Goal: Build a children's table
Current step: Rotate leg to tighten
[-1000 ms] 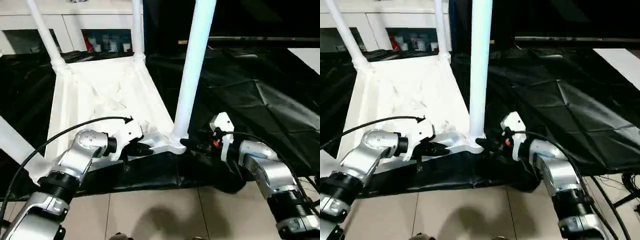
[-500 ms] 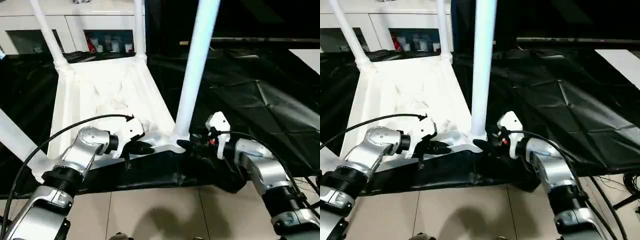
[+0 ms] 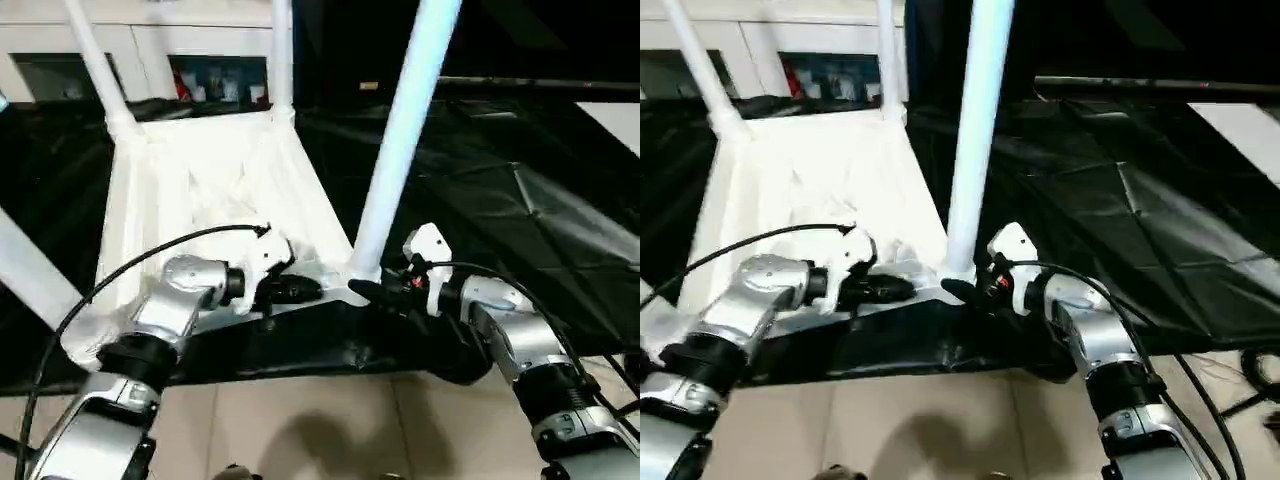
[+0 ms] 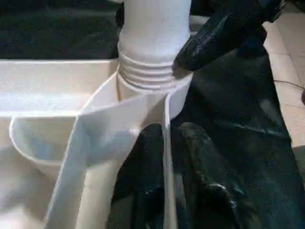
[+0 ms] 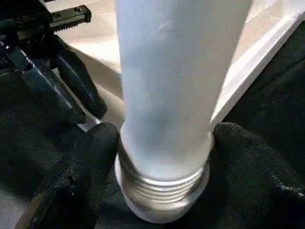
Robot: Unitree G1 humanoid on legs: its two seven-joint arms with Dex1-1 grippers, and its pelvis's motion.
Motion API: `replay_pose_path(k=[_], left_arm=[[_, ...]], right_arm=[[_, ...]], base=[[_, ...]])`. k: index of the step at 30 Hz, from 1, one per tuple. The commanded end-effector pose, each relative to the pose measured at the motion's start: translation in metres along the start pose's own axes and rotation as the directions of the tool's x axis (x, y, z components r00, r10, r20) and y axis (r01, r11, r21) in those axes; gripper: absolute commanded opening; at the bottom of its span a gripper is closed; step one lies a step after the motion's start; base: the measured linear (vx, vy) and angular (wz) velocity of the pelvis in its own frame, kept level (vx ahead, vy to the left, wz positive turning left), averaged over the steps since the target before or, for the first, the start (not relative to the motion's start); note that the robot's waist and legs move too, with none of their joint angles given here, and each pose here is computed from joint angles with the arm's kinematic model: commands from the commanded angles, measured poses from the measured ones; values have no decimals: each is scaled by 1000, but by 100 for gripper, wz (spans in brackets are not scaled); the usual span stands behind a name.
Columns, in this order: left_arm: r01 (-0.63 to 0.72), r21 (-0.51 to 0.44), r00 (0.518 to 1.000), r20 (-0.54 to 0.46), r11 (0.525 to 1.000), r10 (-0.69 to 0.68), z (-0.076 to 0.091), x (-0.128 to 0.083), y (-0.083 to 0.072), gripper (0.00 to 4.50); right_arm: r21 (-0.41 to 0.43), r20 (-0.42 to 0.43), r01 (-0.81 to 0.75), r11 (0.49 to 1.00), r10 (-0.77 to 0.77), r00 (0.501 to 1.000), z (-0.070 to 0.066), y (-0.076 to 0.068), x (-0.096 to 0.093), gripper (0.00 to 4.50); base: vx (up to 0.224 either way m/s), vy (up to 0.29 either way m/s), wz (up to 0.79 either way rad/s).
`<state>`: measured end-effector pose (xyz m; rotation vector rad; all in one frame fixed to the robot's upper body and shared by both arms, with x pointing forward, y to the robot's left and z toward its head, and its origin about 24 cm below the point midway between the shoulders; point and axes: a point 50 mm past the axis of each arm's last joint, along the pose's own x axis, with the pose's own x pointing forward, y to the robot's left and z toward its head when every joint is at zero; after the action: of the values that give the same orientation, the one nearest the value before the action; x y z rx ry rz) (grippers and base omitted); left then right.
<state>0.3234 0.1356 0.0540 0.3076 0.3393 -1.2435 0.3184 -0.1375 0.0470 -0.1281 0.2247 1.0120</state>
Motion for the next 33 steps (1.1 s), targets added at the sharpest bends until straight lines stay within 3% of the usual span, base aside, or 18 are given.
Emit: replay_pose_path(k=[1, 9, 16, 22, 24, 27, 28, 31, 33], left_arm=[[-4, 30, 1000, -18, 1000, 5, 3, 0, 3, 68], [-30, 71, 995, -92, 997, 37, -2, -3, 7, 68], [-53, 103, 991, -116, 993, 65, -2, -8, 10, 122], [-40, 65, 987, -152, 997, 49, -9, -10, 8, 122], [-48, 61, 987, -152, 997, 57, -9, -10, 9, 88], [-54, 52, 988, -145, 997, 61, -8, -11, 10, 83], [-48, 43, 988, -143, 998, 53, -8, -11, 9, 55], [-15, 21, 988, -156, 1000, 18, -10, -11, 7, 42], [1, 14, 986, -164, 1000, 1, -10, -12, 5, 3]], right_arm=[[-18, -4, -1, 1000, 1, 1000, 2, -2, 0, 354], [-23, -8, -1, 1000, 1, 1000, 1, -2, -1, 354], [-25, -12, -9, 1000, 9, 1000, 0, -1, -1, 354], [-23, -12, -15, 1000, 15, 1000, -1, 0, 1, 354], [-23, -12, -15, 1000, 15, 1000, -1, 0, 1, 354], [-23, -13, -15, 1000, 15, 1000, 0, -1, 0, 354], [-23, -13, -15, 1000, 15, 1000, 0, -1, 0, 354], [-24, -14, -16, 1000, 16, 1000, 0, -1, 1, 354], [-24, -14, -17, 1000, 16, 1000, 0, -1, 1, 354]], base=[[0, 0, 0], [0, 0, 0], [0, 0, 0], [0, 0, 0], [0, 0, 0], [0, 0, 0], [0, 0, 0], [0, 0, 0], [0, 0, 0]])
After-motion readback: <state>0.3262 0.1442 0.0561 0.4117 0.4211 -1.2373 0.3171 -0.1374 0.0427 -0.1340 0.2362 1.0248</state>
